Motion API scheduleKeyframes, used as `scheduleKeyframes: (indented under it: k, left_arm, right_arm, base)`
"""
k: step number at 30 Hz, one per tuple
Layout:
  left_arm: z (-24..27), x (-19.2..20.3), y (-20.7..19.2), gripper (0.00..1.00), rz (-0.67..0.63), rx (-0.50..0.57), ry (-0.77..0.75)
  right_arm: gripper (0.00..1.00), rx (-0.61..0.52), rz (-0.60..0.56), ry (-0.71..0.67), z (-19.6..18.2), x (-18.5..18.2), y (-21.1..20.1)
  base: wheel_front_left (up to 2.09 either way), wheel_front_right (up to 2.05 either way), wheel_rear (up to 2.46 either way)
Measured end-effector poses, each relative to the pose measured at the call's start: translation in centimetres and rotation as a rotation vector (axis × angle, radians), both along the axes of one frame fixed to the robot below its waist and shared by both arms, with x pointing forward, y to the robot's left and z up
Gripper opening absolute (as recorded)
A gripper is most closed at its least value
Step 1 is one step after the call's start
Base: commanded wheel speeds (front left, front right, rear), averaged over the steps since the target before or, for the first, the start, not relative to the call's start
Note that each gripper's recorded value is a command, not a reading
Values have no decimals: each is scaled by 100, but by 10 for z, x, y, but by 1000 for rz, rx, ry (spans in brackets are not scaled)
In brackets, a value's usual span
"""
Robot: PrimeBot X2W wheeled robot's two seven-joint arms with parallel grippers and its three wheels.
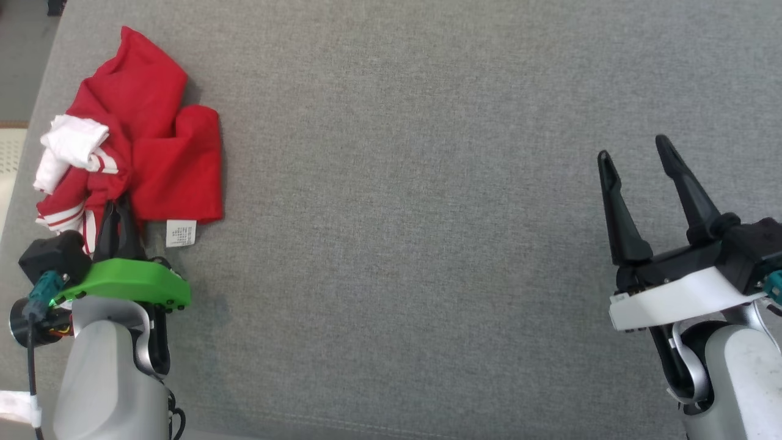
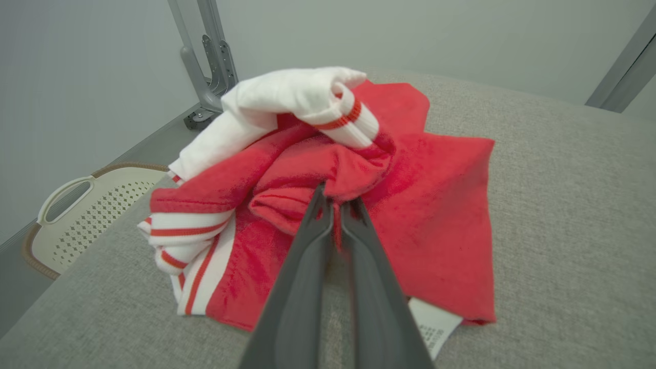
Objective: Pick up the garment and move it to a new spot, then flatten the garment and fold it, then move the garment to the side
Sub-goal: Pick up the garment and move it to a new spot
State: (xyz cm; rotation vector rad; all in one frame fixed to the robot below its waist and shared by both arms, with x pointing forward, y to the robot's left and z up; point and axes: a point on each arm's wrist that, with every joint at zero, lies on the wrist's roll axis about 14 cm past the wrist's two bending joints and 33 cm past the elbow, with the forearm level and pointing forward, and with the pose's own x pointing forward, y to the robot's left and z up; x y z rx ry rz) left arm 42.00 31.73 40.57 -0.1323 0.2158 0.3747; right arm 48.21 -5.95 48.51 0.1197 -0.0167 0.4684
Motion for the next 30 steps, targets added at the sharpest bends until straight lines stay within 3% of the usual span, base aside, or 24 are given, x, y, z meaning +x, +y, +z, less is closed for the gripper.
scheduleKeyframes:
  k: [7,13,17,22,30]
  left_arm:
    - [55,-16,-13,0,-45,63,-155]
    - [106,-9,-54,0,-173,95,-318]
    - [133,8,-113,0,-348,76,-396]
    - [137,25,-214,0,-647,19,-400]
    - [96,6,-356,0,-1078,-64,-271]
  right_arm:
    - [100,11,-29,-22,22,-31,-8]
    - [100,16,-88,-71,45,-49,-28]
    - [100,26,-150,-89,54,-60,-48]
    - [100,28,-241,-101,57,-68,-77]
    - [100,46,-385,-84,48,-81,-119]
  base:
    - [0,0,0]
    - [0,0,0]
    - [0,0,0]
    - [0,0,0]
    - [0,0,0]
